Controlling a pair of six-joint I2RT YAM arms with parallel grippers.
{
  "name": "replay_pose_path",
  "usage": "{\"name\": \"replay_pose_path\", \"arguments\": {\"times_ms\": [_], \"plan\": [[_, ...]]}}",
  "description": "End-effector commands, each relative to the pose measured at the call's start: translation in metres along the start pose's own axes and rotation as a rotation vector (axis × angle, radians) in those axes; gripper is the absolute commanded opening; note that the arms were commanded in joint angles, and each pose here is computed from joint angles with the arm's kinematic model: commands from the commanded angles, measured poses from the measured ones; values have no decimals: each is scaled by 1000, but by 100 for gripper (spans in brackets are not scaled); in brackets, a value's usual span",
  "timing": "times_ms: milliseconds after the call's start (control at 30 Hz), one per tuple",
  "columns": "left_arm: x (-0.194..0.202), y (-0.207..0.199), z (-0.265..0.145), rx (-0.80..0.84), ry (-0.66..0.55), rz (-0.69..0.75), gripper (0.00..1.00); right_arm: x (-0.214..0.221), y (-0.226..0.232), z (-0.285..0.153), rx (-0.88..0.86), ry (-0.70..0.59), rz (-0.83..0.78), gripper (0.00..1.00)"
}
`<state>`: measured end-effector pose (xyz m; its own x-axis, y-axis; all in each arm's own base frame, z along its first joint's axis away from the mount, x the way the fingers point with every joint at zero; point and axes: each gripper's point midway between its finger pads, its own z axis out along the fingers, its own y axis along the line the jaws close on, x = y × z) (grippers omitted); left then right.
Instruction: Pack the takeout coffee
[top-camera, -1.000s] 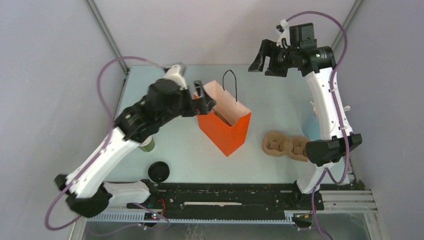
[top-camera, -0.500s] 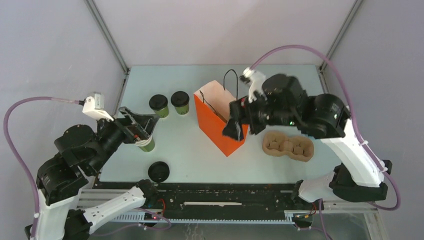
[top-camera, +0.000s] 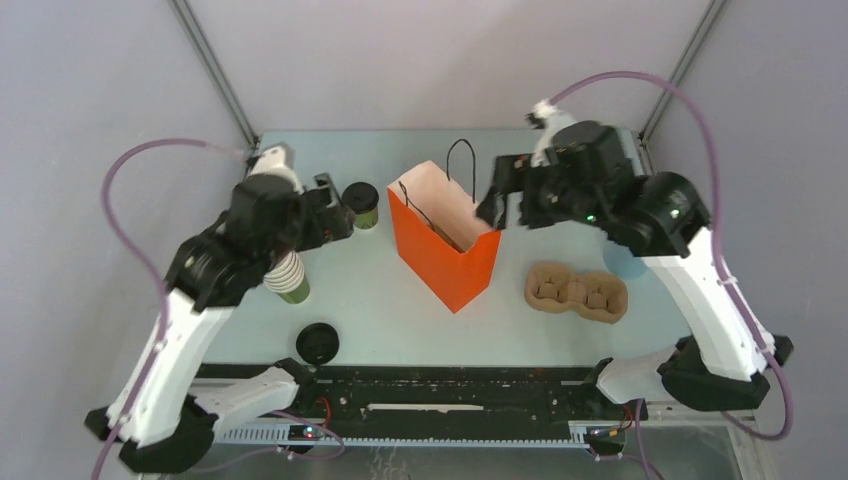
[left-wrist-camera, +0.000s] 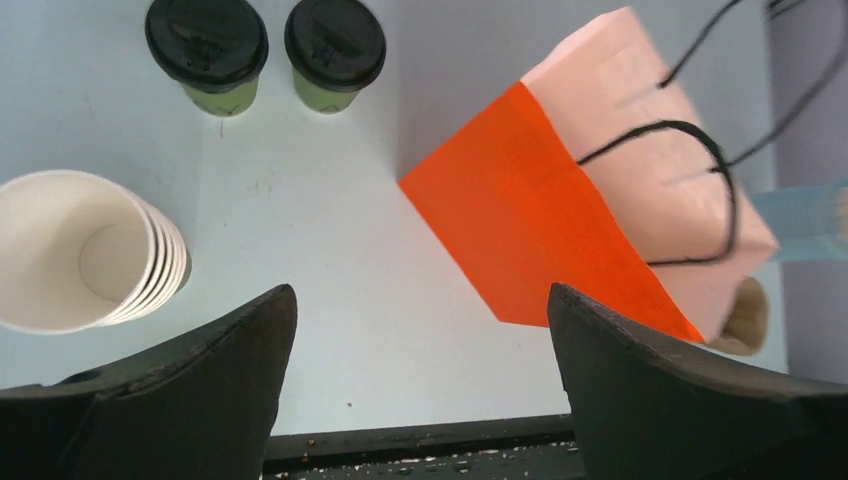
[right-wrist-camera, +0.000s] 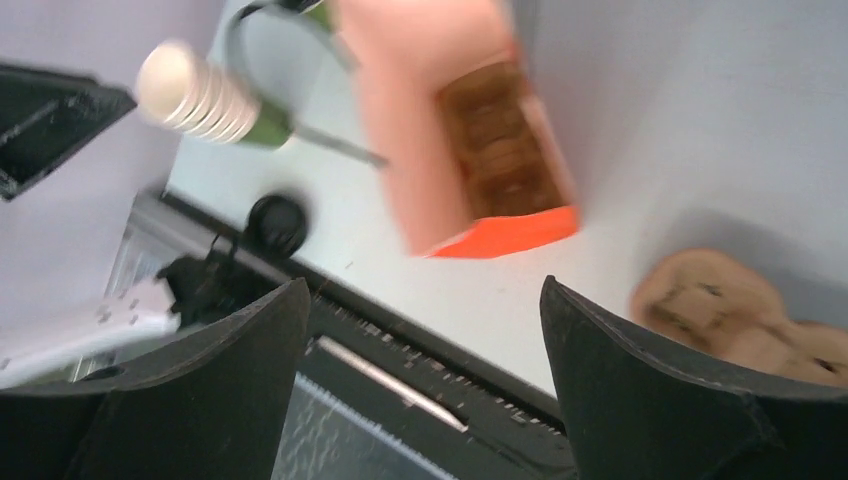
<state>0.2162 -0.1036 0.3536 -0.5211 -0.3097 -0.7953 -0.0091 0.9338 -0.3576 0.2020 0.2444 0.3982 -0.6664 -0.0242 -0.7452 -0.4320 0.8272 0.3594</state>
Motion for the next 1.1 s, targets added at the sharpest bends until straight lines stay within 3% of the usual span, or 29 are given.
{"name": "replay_pose_path", "arguments": {"times_ms": [0, 133, 300, 567, 667, 767, 933, 1067], "plan": [[-17, -14, 37, -3, 33, 43, 100, -18, -48, -27, 28, -92, -13, 94], [-22, -6, 95, -116, 114, 107, 98, -18, -77, -25, 31, -46, -11, 94], [-26, 8, 159, -227, 203, 261, 99, -10, -82, -8, -15, 6, 25, 93], [-28, 43, 242, -274, 279, 292, 98, 3, -84, 1, -35, 52, 66, 92], [-21, 45, 263, -226, 322, 256, 95, 4, -85, -3, -29, 58, 80, 92], [-11, 37, 277, -171, 348, 253, 99, 4, -88, -2, -14, 57, 87, 92], [-2, 45, 288, -195, 367, 268, 100, 3, -90, 3, -14, 69, 100, 91], [7, 49, 297, -208, 394, 274, 95, 3, -91, 6, -13, 75, 100, 91]]}}
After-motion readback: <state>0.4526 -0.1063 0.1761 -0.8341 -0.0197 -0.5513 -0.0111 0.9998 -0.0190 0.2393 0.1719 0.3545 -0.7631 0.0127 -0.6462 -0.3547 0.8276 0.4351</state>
